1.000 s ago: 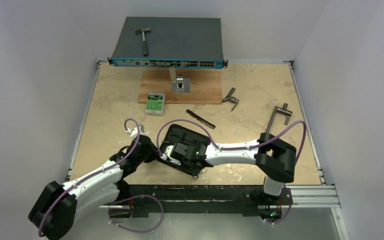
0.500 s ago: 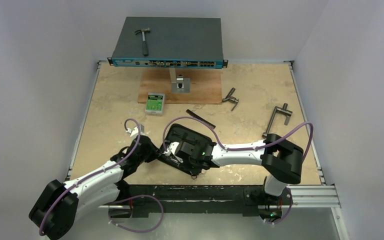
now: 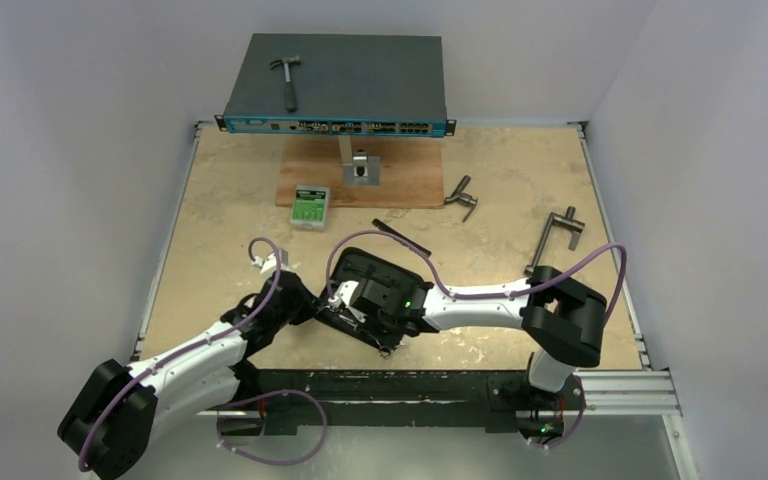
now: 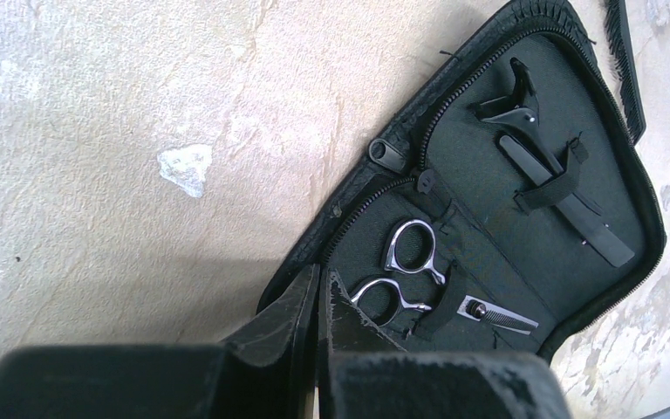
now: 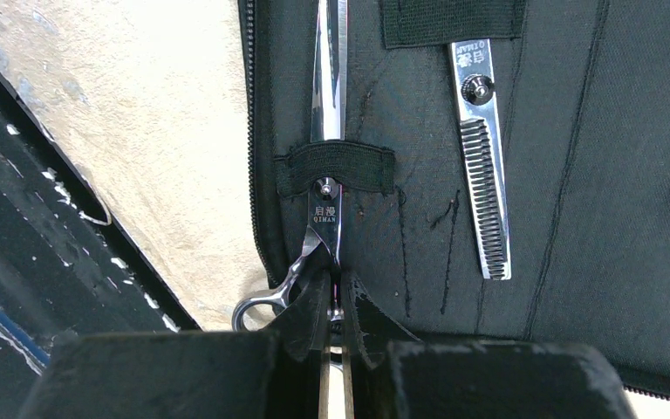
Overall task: Sort the hair-cutting tools
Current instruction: Place the scissors in the hairdressing tool bag.
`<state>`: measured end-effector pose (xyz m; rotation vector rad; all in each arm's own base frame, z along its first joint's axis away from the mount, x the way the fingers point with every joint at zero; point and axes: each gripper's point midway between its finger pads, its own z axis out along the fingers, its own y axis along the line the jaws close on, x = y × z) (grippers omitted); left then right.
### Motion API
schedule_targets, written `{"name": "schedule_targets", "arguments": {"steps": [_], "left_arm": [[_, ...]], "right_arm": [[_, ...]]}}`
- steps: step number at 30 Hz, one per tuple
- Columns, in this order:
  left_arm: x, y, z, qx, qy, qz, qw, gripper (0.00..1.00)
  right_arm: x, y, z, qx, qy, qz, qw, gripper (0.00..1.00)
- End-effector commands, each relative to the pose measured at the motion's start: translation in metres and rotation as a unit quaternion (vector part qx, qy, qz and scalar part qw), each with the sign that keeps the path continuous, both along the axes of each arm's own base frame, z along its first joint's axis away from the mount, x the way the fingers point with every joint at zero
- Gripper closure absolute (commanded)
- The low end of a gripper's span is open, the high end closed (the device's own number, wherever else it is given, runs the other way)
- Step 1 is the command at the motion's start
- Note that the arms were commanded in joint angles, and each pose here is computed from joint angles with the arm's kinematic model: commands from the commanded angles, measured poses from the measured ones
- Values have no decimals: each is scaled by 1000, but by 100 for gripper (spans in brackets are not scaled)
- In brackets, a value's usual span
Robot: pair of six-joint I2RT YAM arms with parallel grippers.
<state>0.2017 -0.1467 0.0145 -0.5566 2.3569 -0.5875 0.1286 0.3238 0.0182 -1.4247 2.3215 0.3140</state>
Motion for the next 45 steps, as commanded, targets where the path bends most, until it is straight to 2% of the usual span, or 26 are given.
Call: {"name": "schedule_targets", "arguments": {"steps": [1, 24, 37, 45], "left_arm": [[-32, -14, -21, -28, 63, -51, 996, 100], [-34, -15, -26, -33, 71, -49, 996, 100], [-32, -3, -16, -4, 55, -40, 998, 100], [-30, -5, -17, -3, 54, -45, 998, 100]], "right_arm": [[19, 47, 11, 98, -17, -15, 995, 100], [43, 68, 5, 142, -18, -39, 989, 100], [37, 26, 3, 74, -29, -36, 996, 98], [50, 17, 7, 51, -64, -51, 995, 100]]}}
